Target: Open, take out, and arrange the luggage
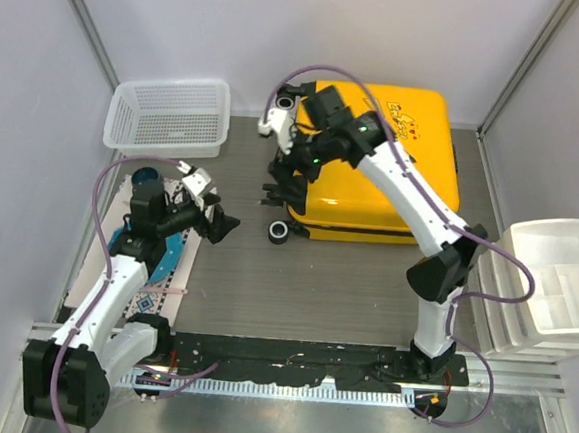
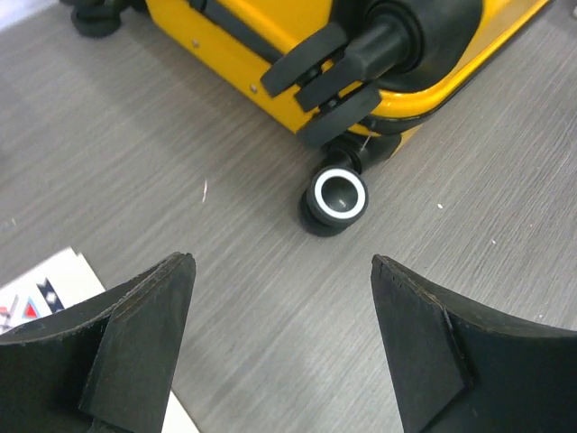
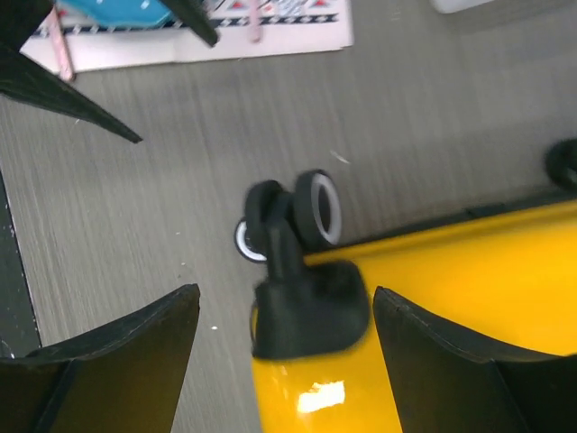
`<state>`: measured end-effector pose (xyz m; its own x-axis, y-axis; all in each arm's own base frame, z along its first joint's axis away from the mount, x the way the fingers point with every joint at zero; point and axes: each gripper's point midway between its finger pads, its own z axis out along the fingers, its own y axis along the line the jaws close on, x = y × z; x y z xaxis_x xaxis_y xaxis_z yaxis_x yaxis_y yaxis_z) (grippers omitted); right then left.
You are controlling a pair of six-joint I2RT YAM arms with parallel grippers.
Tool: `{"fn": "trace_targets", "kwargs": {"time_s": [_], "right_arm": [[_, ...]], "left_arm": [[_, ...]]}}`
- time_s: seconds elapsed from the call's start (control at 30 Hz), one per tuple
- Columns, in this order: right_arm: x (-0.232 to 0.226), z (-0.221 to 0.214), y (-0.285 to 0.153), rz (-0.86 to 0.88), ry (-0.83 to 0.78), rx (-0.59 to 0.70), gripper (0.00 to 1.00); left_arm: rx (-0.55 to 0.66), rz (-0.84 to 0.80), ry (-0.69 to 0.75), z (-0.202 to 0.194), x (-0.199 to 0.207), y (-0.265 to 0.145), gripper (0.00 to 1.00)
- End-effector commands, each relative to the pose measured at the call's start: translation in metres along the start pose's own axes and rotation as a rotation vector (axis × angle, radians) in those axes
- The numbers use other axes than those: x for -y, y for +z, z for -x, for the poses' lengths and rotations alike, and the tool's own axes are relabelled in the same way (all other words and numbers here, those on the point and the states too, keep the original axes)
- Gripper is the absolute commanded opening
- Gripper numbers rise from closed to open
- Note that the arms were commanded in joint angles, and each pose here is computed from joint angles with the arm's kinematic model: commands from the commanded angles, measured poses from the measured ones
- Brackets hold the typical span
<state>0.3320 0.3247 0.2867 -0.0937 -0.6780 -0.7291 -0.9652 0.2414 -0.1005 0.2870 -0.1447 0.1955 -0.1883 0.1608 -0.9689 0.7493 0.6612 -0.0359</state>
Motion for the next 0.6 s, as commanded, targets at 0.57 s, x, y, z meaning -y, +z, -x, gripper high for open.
{"fn": "trace_targets", "kwargs": {"time_s": [0.57], "right_arm": [[-0.015, -0.050, 0.090, 0.098, -0.247, -0.325, 0.87]], "left_arm": [[-0.010, 0.088, -0.142, -0.037, -0.011, -0.013, 0.83]]}}
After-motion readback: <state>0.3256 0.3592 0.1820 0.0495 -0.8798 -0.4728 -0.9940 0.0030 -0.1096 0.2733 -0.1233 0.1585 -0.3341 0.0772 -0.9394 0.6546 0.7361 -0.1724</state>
